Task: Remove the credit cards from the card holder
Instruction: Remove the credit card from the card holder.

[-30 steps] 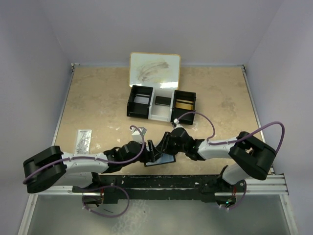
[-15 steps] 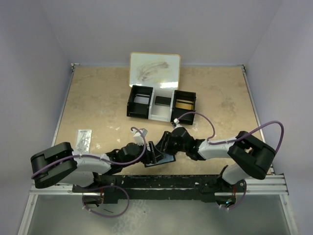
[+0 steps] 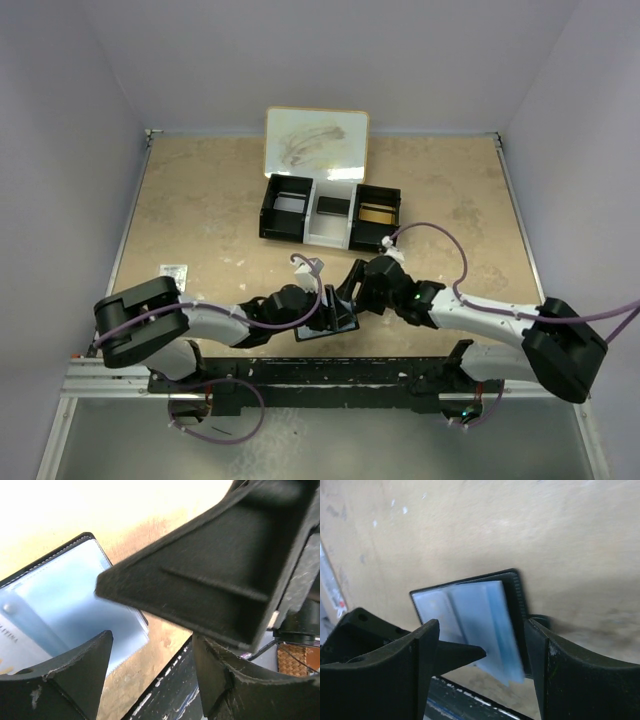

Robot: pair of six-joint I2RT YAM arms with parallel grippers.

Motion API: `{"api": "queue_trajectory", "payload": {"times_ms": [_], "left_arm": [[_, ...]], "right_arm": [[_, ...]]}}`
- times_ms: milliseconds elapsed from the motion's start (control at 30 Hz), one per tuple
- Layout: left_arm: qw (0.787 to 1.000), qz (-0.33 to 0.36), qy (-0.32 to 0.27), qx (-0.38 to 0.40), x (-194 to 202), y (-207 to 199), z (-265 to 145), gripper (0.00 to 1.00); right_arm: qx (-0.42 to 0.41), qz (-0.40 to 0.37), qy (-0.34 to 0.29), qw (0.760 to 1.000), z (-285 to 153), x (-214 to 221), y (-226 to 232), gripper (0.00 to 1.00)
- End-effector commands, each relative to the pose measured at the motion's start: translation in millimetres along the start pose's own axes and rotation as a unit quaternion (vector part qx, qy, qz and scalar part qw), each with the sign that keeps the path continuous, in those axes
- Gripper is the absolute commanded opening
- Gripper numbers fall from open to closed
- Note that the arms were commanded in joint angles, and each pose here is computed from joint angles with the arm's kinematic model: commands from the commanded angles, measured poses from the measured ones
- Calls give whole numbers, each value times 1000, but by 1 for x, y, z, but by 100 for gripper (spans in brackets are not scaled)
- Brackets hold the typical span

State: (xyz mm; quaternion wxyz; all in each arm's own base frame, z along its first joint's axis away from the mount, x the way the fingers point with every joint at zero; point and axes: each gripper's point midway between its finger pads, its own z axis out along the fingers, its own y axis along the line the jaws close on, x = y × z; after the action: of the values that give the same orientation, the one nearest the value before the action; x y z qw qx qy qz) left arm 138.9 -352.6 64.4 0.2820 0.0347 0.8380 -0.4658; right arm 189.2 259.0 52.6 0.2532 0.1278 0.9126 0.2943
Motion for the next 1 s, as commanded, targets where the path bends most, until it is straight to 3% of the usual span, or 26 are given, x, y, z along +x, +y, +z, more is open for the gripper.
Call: {"api": "queue_trajectory", "payload": {"times_ms": [0,167,333,533,733,967], "left_arm": [[999,11,0,37,-1,-25,13,62],[999,22,-13,29,-8,-32,3,62],[993,55,-77,-64,-48,-18,-34,62],[946,47,-180,-266,-90,52,-111,63],[894,-3,-266,-362,-110,89,-165,66],[876,-20,-306,-372,-123,90,-187,66]], "right_arm": [[66,3,-43,997,-15,-23,-31,72],[35,-9,-68,997,-32,-38,-16,69],[-49,-68,-68,994,-38,-44,23,64],[-116,-119,-19,986,-23,-19,53,57],[12,-187,-22,982,-1,2,58,63],[85,-237,-7,968,16,24,57,66]]}}
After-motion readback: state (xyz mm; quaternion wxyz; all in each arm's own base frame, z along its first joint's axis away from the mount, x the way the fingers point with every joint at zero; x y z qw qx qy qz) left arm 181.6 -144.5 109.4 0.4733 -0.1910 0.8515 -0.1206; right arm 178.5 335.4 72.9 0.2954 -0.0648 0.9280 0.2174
